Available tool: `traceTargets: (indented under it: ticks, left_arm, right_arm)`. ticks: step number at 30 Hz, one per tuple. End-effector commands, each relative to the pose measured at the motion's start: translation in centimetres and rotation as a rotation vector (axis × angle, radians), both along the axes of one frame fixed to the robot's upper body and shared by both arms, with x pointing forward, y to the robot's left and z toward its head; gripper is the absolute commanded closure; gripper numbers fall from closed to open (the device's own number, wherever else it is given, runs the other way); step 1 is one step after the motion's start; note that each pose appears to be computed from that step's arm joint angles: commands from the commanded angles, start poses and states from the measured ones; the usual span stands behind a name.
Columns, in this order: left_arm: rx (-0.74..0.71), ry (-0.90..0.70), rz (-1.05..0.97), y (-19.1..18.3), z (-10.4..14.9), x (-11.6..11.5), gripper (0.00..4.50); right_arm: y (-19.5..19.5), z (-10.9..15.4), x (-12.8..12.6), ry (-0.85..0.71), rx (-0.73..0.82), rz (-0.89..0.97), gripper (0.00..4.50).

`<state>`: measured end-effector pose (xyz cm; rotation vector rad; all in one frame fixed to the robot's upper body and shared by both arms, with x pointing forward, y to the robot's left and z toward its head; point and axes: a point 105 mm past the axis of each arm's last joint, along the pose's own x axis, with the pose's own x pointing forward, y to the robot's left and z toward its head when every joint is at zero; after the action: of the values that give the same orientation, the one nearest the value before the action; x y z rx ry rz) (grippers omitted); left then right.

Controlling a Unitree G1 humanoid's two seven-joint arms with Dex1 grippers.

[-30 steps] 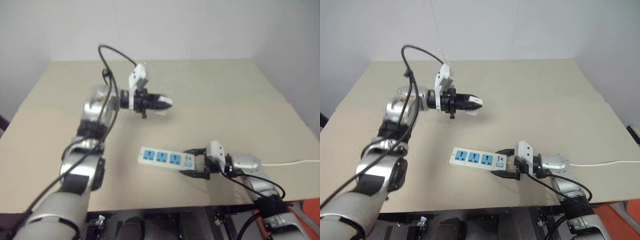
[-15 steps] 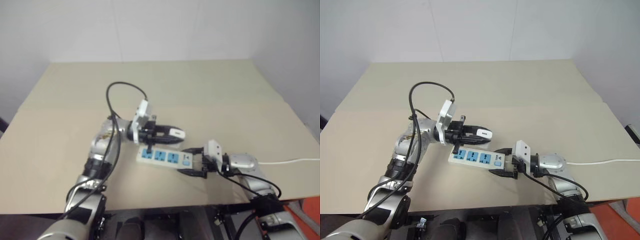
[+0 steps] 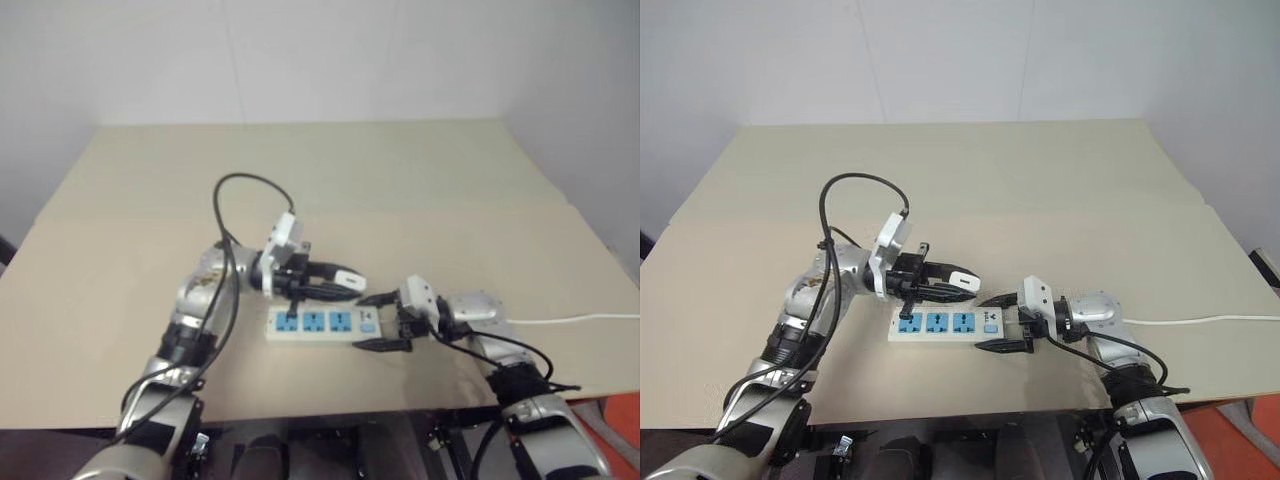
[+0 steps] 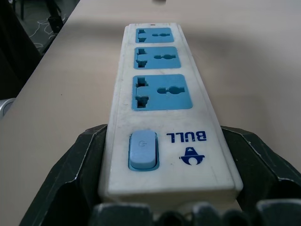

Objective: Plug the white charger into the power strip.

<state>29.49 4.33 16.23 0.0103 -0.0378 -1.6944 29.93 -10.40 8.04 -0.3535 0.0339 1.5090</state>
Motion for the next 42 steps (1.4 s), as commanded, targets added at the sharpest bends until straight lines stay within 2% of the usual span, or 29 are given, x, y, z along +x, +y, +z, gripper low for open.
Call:
traceTargets:
  ticks: [1, 11, 22, 42]
  left_arm:
    - [-0.026, -0.076, 0.007, -0.7, -0.1, -0.5, 3.47]
    - [-0.066, -0.123, 0.073, -1.6, -1.6, -0.1, 3.47]
    - [0.025, -0.081, 0.056, -0.5, -4.1, 0.1, 3.47]
    - [0.071, -0.047, 0.039, -0.5, -5.5, -0.7, 3.47]
  right_arm:
    - [0.5, -0.7, -0.2, 0.006, -0.014, 0.014, 1.07]
    - [0.6, -0.7, -0.2, 0.004, -0.008, 0.004, 1.07]
    - [0.4, -0.8, -0.3, 0.003, -0.012, -0.004, 1.07]
    - [0.4, -0.7, -0.2, 0.005, -0.009, -0.020, 1.07]
